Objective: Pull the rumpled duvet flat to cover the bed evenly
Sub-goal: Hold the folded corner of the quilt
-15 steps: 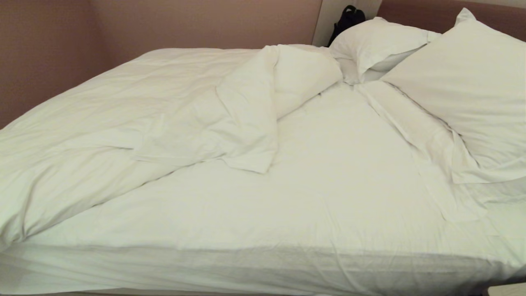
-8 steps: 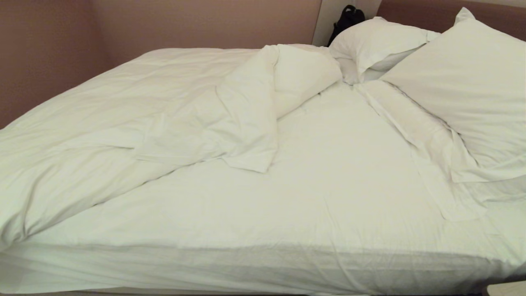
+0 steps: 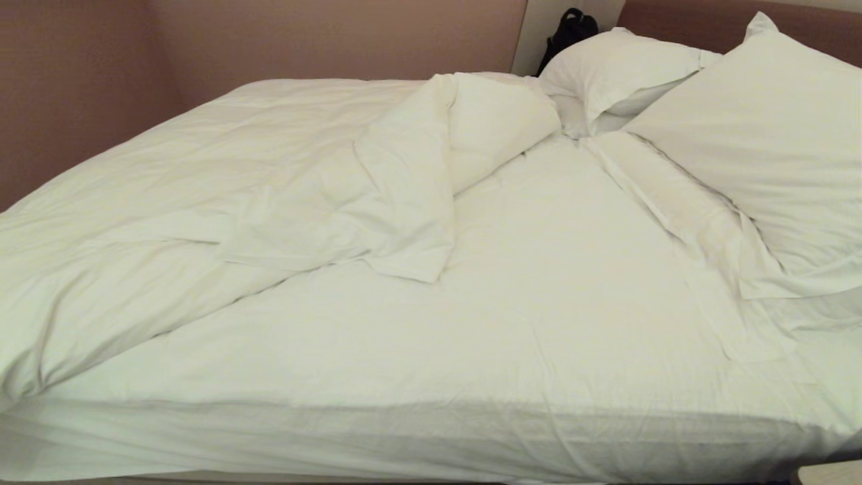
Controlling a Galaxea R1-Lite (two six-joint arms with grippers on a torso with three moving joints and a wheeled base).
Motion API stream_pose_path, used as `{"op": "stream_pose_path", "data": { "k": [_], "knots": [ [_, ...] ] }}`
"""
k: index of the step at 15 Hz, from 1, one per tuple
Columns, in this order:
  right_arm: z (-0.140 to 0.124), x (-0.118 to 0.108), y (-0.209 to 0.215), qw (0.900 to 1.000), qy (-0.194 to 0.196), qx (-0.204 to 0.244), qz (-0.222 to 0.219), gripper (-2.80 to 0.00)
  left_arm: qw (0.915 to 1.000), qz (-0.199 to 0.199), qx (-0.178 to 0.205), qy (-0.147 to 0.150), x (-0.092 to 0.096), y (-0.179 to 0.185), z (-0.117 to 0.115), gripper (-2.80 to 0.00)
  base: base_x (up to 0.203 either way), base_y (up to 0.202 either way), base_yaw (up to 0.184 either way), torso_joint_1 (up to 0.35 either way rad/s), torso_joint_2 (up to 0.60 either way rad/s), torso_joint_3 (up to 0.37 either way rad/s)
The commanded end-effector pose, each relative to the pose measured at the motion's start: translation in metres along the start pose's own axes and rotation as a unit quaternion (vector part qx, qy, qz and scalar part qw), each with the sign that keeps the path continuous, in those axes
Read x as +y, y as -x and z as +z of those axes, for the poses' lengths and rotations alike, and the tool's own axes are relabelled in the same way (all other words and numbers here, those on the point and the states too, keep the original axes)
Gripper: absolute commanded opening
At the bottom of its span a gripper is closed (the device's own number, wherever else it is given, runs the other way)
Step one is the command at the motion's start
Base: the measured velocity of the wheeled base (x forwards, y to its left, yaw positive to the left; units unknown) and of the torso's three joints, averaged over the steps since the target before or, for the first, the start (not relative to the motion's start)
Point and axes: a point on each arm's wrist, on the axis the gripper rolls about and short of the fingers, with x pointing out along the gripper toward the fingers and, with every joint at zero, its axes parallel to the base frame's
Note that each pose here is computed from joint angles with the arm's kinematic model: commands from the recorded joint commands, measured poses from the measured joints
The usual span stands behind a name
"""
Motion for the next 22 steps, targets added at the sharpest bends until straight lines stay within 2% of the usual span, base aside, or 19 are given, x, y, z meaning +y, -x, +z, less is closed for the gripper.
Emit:
{"op": "stream_pose_path", "data": {
  "k": [1, 5, 19, 22],
  "knots": [
    [0.0000, 0.0000, 0.0000, 1.000, 0.000, 0.000, 0.000, -2.80, 1.0000, 0.000, 0.000, 0.000, 0.0000, 0.0000, 0.0000, -2.80, 0.000, 0.000, 0.000, 0.000, 0.00, 0.000],
    [0.0000, 0.0000, 0.0000, 1.000, 0.000, 0.000, 0.000, -2.80, 0.9998, -0.005, 0.003, -0.017, -0.0002, 0.0000, -0.0006, -2.80, 0.000, 0.000, 0.000, 0.000, 0.00, 0.000],
    [0.0000, 0.0000, 0.0000, 1.000, 0.000, 0.000, 0.000, -2.80, 0.9999, -0.005, 0.002, -0.016, -0.0002, 0.0000, -0.0006, -2.80, 0.000, 0.000, 0.000, 0.000, 0.00, 0.000],
    [0.0000, 0.0000, 0.0000, 1.000, 0.000, 0.000, 0.000, -2.80, 0.9999, -0.002, 0.002, -0.013, -0.0001, 0.0000, -0.0005, -2.80, -0.100, 0.000, -0.001, 0.003, 0.00, 0.001]
  ]
}}
